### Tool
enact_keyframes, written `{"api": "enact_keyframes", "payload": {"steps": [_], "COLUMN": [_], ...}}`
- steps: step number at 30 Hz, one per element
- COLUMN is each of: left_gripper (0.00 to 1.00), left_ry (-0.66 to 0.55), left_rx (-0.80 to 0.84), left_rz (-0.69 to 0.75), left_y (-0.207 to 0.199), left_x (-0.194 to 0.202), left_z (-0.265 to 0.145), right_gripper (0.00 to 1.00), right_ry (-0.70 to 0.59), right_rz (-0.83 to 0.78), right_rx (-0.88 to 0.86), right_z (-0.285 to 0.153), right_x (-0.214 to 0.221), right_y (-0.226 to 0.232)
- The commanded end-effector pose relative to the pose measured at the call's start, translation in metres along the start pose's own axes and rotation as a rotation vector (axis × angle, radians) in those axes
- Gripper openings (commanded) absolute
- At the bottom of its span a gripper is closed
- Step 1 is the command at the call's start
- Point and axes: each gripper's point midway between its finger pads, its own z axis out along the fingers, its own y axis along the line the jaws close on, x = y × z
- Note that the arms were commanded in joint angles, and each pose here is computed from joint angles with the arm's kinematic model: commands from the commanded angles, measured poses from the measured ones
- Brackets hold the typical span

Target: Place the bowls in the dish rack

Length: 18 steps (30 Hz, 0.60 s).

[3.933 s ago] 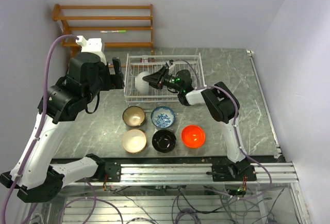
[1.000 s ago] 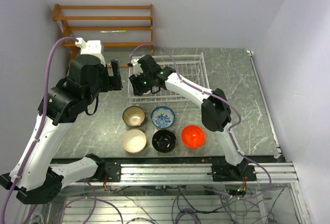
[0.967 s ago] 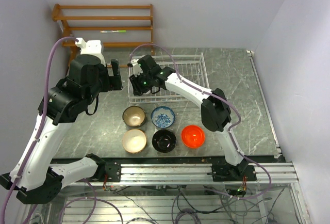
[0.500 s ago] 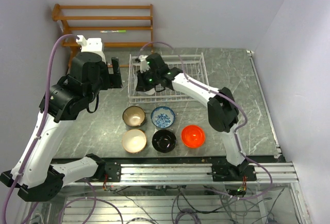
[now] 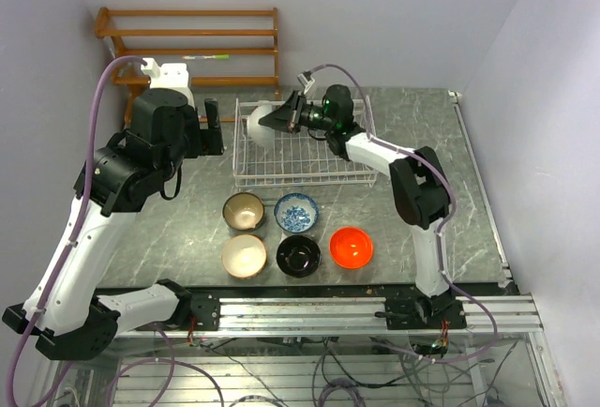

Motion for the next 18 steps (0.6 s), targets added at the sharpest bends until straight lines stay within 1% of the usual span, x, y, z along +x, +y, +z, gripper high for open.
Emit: {"api": "enact_keyframes", "payload": {"steps": [1,4,9,18], "left_gripper": [0.99,0.99,0.99,0.99], "left_ry": [-0.032,-0.031,-0.03,-0.028], "left_rx": [0.006,0.003,-0.001,-0.01], "left_rz": [-0.009,-0.008,-0.002,0.008], "left_y": [-0.002,-0.001,0.0,0.003], "left_x": [-0.01,-0.01,-0.009,-0.008], "left_z": [-0.003,-0.002,-0.002,-0.004], "right_gripper": [0.01,0.01,0.01,0.03], "right_ry": [0.0,-0.01,-0.056,-0.045], "right_rz": [0.079,0.131,0.228,0.32], "right_rx": [-0.275,-0.304,-0.335,-0.256], "right_z": [0.01,0.018,0.017,0.014], "right_x": [0.001,0.001,0.004,0.023], "right_y": [0.048,0.039,0.024,-0.014]}}
